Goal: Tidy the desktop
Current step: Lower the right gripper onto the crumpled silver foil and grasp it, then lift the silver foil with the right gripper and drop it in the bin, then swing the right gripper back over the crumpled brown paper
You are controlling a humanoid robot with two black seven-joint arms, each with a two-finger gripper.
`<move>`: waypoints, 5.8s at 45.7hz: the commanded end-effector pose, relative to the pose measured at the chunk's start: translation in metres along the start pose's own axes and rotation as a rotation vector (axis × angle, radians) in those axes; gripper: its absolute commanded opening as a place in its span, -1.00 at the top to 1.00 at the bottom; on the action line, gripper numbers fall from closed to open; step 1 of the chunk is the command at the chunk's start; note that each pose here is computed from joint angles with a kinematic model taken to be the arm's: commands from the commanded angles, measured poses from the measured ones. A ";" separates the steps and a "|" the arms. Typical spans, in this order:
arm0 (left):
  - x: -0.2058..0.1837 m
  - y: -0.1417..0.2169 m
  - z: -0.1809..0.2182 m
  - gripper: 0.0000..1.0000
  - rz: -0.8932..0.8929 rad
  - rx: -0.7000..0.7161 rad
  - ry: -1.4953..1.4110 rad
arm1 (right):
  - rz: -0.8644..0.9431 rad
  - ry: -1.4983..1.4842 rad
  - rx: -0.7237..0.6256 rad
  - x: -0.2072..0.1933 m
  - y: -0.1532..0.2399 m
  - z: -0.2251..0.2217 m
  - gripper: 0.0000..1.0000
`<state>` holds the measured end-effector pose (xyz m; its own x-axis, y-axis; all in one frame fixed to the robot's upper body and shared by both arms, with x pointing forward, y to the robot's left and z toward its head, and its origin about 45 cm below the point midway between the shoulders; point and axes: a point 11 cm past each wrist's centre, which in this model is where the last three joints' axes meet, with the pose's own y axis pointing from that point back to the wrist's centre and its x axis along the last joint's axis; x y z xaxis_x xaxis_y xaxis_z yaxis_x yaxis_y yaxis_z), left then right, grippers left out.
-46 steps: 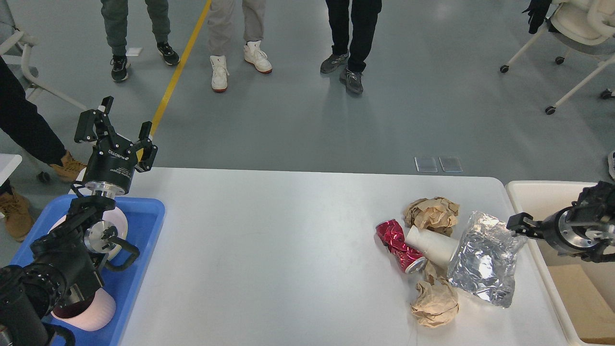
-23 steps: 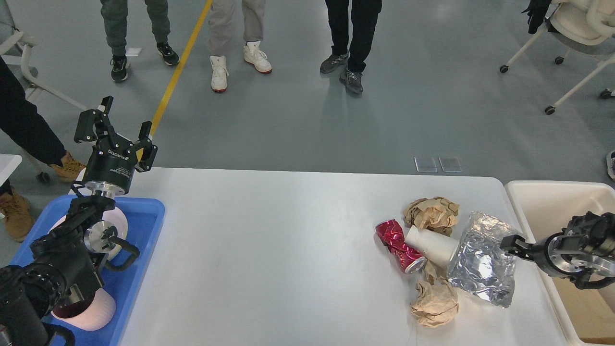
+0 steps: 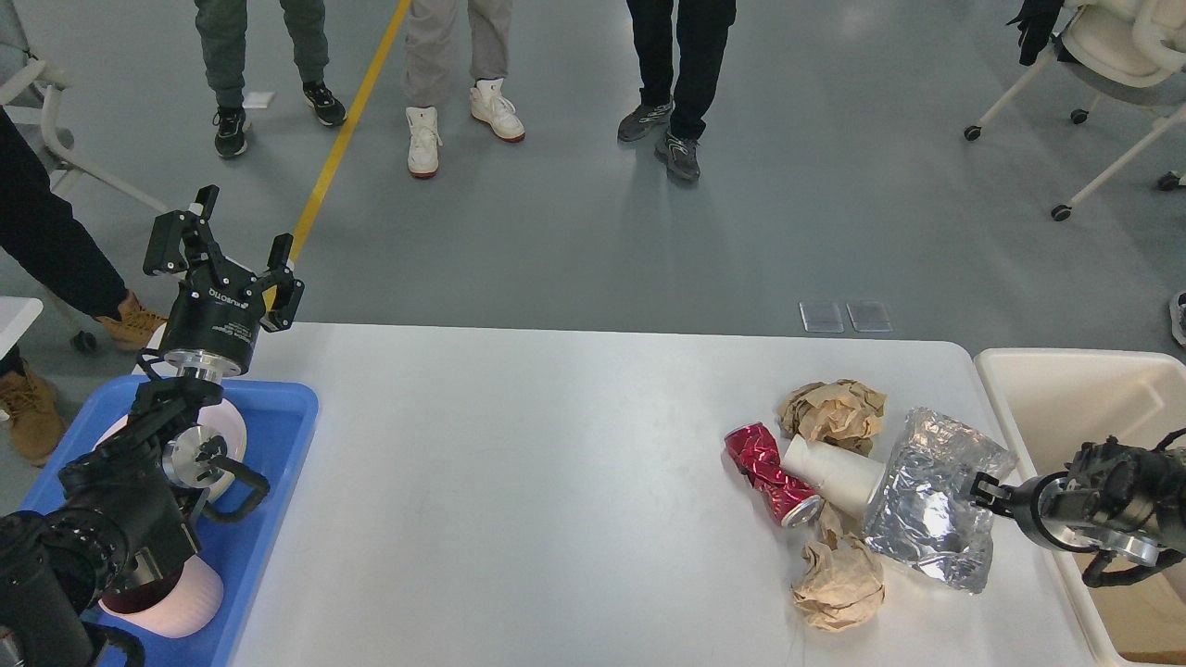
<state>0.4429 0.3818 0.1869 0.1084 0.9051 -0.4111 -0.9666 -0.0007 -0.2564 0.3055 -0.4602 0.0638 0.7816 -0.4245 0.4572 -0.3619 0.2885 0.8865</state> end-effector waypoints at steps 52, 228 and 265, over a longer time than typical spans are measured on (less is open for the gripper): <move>0.000 0.000 0.001 -0.93 0.001 0.000 -0.001 | 0.163 -0.211 0.107 0.149 0.110 0.021 1.00; 0.000 0.000 0.000 -0.93 0.001 0.000 -0.001 | -0.285 0.252 0.333 0.152 0.224 -0.189 -1.00; 0.001 0.000 0.001 -0.93 0.001 -0.002 0.000 | -0.012 0.035 0.308 0.071 0.037 -0.158 -1.00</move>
<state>0.4429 0.3820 0.1870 0.1081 0.9052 -0.4110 -0.9666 -0.0010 -0.2564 0.4296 -0.3519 0.1321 0.8117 -0.3761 0.4468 -0.4734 0.0242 0.8805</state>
